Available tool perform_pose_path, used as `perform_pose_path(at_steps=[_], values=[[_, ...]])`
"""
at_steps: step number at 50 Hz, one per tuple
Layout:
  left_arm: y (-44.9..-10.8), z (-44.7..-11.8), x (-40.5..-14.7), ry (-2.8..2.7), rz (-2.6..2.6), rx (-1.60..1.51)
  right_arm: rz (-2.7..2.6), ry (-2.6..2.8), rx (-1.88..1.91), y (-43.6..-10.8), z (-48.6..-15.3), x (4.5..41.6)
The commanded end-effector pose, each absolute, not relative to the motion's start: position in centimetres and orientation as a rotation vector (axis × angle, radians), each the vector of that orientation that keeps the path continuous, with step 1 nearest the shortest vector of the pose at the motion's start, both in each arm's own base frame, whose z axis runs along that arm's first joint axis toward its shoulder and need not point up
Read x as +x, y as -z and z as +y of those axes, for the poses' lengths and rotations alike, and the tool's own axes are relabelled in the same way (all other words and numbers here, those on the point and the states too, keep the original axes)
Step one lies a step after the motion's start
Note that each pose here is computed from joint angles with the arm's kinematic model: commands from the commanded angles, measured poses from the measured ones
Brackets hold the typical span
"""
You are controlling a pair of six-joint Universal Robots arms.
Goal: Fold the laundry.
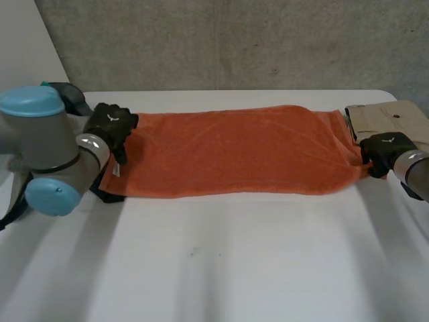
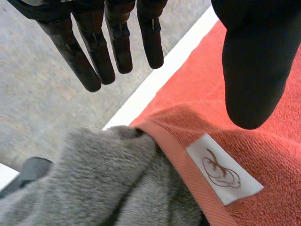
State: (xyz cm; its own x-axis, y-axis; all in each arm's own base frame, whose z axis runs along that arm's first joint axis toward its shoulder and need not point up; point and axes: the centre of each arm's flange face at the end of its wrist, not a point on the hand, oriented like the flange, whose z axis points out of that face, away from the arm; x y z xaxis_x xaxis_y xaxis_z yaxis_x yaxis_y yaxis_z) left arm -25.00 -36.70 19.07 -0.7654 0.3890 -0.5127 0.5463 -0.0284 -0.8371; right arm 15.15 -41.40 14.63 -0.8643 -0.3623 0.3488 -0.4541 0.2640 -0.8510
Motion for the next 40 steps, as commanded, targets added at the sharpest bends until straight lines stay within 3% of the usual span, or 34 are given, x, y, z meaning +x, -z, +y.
perform_pose_path(at_steps=[1,8,21,31,40], values=[[-19.9,-34.3,-23.3,1.911,2.062,1.118,-2.429,-1.724,0.735,-15.2,-41.2,14.7],[-16.9,-32.8,-22.1,1.781,2.035,1.357,-2.431,-1.717,0.757,-14.7,-41.1,15.0],[-13.0,-35.1,-21.7,1.645,2.048,1.447,-2.44,-1.694,0.802,-14.1,-40.4,15.7],[-12.9,-35.9,-23.0,1.671,2.016,1.459,-2.438,-1.69,0.792,-14.1,-40.5,15.4],[-16.4,-35.2,-23.6,1.781,2.022,1.361,-2.433,-1.696,0.786,-15.2,-40.2,15.3]])
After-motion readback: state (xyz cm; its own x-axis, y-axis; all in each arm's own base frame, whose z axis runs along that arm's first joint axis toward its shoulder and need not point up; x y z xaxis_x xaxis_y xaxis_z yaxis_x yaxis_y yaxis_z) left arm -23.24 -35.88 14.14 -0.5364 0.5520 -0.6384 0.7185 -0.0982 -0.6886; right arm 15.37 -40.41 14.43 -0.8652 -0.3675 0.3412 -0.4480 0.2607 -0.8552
